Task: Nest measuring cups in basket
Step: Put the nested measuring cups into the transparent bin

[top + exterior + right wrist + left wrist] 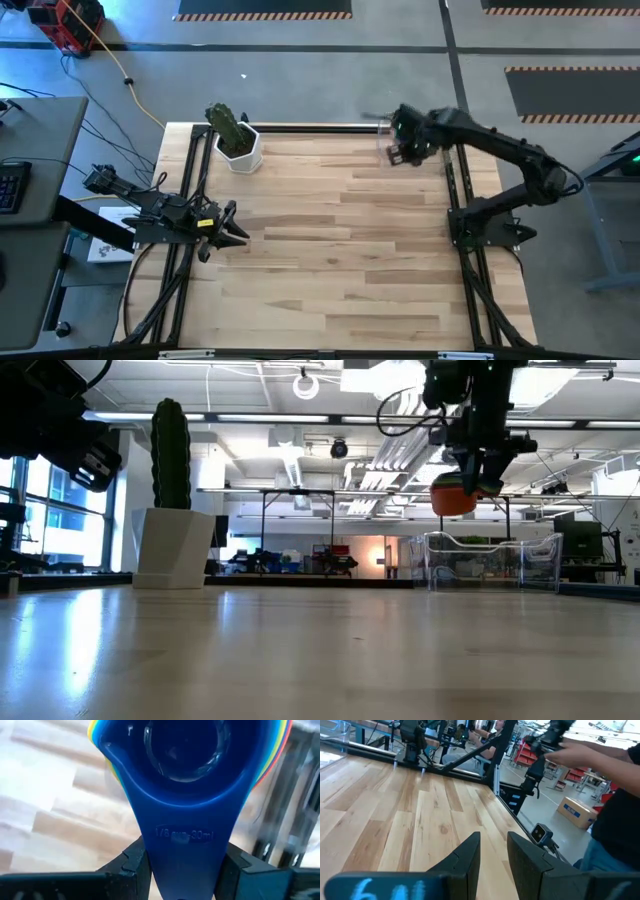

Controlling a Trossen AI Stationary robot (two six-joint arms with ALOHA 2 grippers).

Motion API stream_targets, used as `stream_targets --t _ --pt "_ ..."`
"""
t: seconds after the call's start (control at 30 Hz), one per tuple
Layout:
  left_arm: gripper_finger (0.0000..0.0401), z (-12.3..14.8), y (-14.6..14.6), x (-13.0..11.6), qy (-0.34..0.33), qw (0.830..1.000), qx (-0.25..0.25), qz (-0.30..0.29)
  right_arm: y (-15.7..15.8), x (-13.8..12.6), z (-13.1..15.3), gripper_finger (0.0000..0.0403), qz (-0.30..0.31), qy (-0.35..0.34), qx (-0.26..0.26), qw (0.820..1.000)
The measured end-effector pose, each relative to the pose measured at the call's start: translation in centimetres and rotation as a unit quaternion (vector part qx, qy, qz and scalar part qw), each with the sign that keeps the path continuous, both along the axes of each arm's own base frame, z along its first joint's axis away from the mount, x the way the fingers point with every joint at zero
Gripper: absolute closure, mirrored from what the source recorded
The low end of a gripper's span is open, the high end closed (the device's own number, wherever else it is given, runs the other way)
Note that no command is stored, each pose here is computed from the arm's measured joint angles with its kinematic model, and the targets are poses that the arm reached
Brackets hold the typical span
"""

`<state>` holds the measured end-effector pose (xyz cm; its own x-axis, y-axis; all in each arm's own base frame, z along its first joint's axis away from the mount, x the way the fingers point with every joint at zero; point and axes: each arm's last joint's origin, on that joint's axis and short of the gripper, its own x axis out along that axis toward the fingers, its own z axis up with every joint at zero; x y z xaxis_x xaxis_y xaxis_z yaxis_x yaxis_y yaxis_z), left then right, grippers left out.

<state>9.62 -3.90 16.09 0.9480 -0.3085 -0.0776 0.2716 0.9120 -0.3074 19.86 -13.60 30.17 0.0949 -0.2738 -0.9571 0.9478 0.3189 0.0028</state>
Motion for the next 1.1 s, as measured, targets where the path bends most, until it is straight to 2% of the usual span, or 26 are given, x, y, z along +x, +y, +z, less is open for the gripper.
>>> stream_targets --t 0.23,0.5,0.73,0.87,1.1 --pt "0.0314 0.0 0.0 0.0 0.000 1.000 0.000 0.000 -4.6 -1.9 -0.9 0.0269 0.047 0.010 0.007 0.999" --pt "0.0314 0.0 0.0 0.0 0.000 1.000 0.000 0.000 -7.7 -1.3 -4.3 0.0269 0.112 0.061 0.040 0.991" --pt "0.0314 0.0 0.0 0.0 0.000 1.000 0.000 0.000 -9.8 -0.7 -7.3 0.0269 0.143 0.085 0.074 0.983" --pt "0.0314 0.0 0.0 0.0 0.000 1.000 0.000 0.000 -10.5 -0.5 -8.7 0.0269 0.153 0.075 0.103 0.980" --pt "0.0314 0.0 0.0 0.0 0.000 1.000 0.000 0.000 -10.9 -0.3 -9.9 0.0268 0.162 0.078 0.122 0.976"
